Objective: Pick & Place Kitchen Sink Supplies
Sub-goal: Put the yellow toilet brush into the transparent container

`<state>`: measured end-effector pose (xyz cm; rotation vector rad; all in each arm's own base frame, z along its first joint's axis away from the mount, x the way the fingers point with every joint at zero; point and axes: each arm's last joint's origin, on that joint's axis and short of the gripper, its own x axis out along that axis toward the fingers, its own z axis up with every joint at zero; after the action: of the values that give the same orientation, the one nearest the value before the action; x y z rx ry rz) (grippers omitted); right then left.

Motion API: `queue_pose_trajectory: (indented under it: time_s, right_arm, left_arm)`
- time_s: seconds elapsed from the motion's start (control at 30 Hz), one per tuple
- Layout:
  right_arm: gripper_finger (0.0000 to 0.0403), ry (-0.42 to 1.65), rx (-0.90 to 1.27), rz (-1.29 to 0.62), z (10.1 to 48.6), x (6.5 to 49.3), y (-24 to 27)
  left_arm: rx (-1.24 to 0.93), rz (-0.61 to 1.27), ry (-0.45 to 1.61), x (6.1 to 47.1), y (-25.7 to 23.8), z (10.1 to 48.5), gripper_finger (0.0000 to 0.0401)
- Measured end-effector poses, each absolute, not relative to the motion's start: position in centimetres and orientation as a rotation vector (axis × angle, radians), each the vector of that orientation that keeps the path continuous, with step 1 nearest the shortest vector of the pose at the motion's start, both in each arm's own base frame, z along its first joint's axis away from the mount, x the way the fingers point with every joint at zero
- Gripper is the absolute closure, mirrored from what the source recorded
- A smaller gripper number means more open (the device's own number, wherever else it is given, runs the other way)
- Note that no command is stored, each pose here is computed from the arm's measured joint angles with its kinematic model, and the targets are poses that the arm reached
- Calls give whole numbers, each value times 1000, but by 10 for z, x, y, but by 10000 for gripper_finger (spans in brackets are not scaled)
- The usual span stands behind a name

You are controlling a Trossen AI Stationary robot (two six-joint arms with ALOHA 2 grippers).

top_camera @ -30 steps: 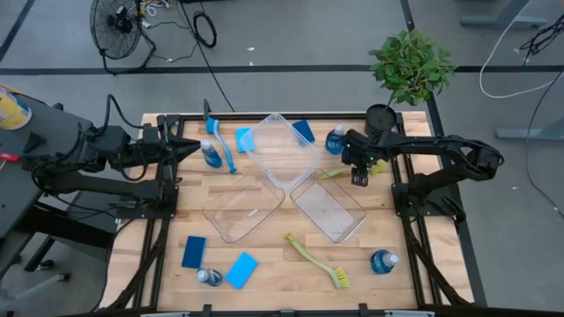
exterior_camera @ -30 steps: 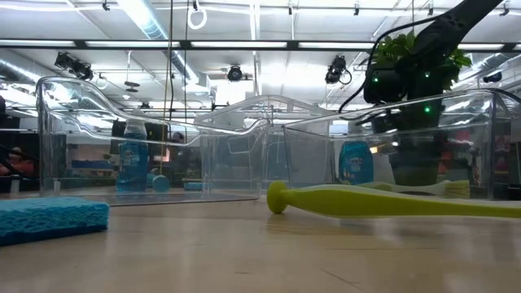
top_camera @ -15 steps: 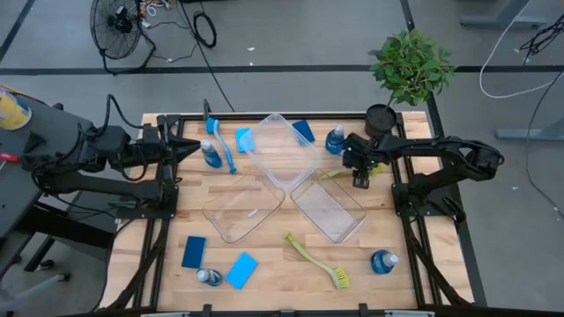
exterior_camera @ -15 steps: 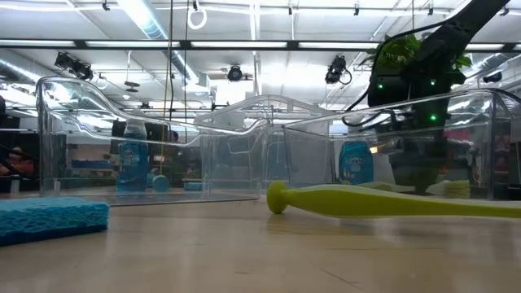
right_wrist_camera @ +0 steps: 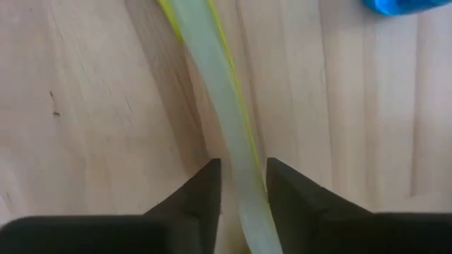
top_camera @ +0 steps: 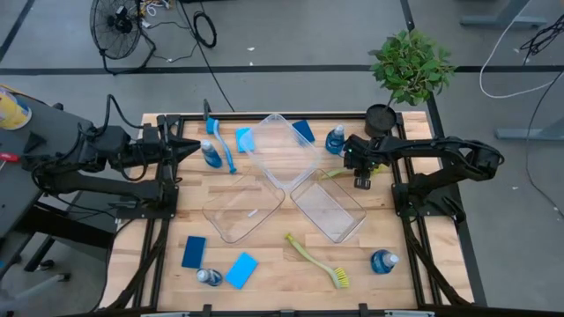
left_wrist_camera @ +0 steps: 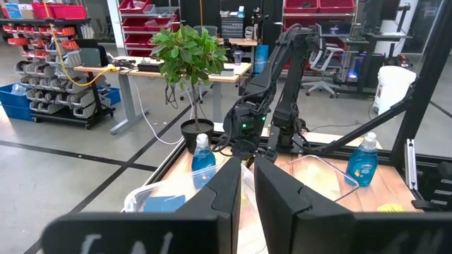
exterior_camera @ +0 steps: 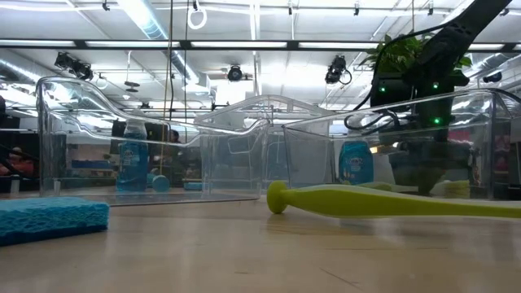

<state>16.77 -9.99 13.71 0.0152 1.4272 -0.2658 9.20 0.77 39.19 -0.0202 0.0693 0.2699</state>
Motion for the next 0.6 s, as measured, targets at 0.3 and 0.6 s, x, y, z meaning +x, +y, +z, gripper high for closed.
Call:
queue_pose_trajectory:
  time_s: [0.3, 0.6]
  right_arm:
    - [359, 1429, 11, -266, 137, 168, -100]
    - [358, 1428, 15, -267, 137, 168, -100]
  left_arm:
    - [-22, 270, 69, 92, 8, 392, 353]
    - [-21, 270, 68, 92, 8, 392, 353]
